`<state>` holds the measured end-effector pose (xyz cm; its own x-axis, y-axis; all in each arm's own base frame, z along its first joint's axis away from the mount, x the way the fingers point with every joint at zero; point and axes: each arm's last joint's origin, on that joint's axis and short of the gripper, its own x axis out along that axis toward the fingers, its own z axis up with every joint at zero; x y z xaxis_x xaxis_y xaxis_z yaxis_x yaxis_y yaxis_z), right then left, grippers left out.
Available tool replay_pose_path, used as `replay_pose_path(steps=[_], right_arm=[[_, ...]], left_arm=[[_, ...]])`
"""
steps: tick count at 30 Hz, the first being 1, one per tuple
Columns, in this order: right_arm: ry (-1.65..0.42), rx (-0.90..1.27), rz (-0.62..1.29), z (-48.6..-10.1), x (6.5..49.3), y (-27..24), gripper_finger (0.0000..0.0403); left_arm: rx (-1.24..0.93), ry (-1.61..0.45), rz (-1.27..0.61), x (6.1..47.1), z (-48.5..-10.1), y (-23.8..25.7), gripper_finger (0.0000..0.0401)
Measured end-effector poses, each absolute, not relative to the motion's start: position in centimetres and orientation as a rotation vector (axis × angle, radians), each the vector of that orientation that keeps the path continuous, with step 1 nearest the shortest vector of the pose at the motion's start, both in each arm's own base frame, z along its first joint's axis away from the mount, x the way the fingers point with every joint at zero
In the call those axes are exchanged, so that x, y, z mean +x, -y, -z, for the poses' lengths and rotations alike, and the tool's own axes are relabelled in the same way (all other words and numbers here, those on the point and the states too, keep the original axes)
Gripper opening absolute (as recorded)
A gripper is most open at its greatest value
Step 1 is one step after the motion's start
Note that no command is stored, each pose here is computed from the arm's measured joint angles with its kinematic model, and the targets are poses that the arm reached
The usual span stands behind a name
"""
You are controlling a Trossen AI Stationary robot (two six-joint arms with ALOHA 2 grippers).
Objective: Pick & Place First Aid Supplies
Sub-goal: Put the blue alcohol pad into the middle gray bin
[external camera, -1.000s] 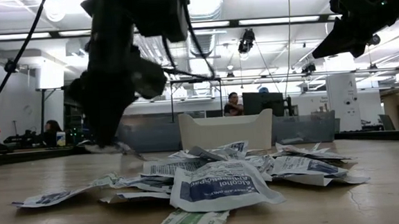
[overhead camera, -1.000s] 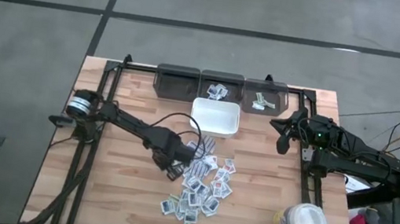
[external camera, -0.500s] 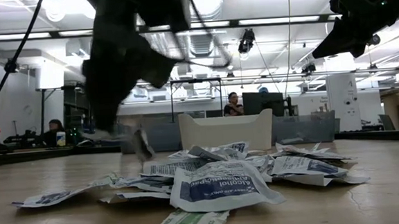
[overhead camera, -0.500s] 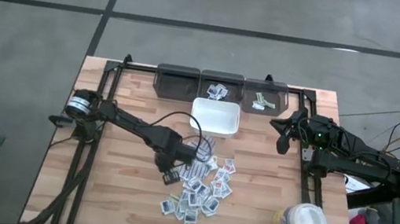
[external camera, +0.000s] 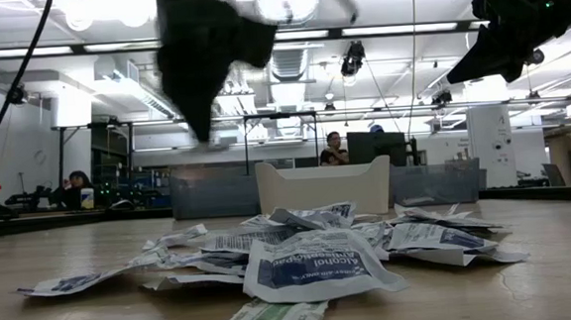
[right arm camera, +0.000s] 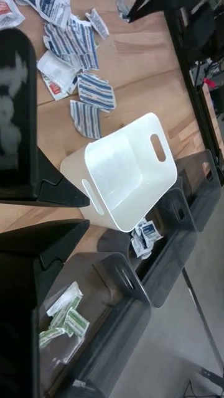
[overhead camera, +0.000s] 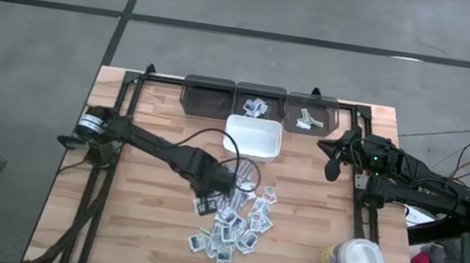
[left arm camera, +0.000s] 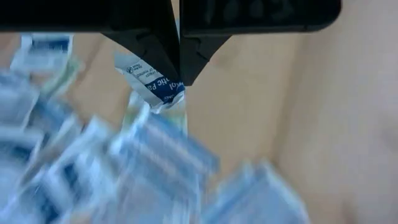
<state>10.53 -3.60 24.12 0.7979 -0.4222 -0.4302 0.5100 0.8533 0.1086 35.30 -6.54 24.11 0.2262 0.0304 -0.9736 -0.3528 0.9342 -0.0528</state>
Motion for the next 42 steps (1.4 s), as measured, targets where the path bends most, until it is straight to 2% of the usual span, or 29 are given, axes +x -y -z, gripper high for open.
replay_pose_path(steps=[3, 9, 17, 26, 42], right_arm=[[-0.407, 0.225, 0.505, -24.1, 10.5, 3.6, 0.0038], [-0.407, 0.224, 0.504, -24.1, 10.5, 3.6, 0.0038], [-0.406, 0.224, 0.505, -24.1, 10.5, 3.6, 0.0038], [-0.406, 0.224, 0.505, -24.1, 10.5, 3.6, 0.0038], [-0.407, 0.224, 0.506, -24.1, 10.5, 3.6, 0.0038]], left_arm=[[-0.115, -1.164, -0.322, 36.5, -26.4, 6.1, 0.0000], [0.202, -0.901, -0.547, 38.4, -30.5, 3.3, 0.0000], [0.313, -0.800, -0.658, 39.9, -32.3, -5.1, 0.0000], [0.175, -0.644, -0.652, 39.6, -33.0, -14.5, 0.0000], [-0.078, -0.664, -0.679, 42.7, -26.5, -22.6, 0.0000]])
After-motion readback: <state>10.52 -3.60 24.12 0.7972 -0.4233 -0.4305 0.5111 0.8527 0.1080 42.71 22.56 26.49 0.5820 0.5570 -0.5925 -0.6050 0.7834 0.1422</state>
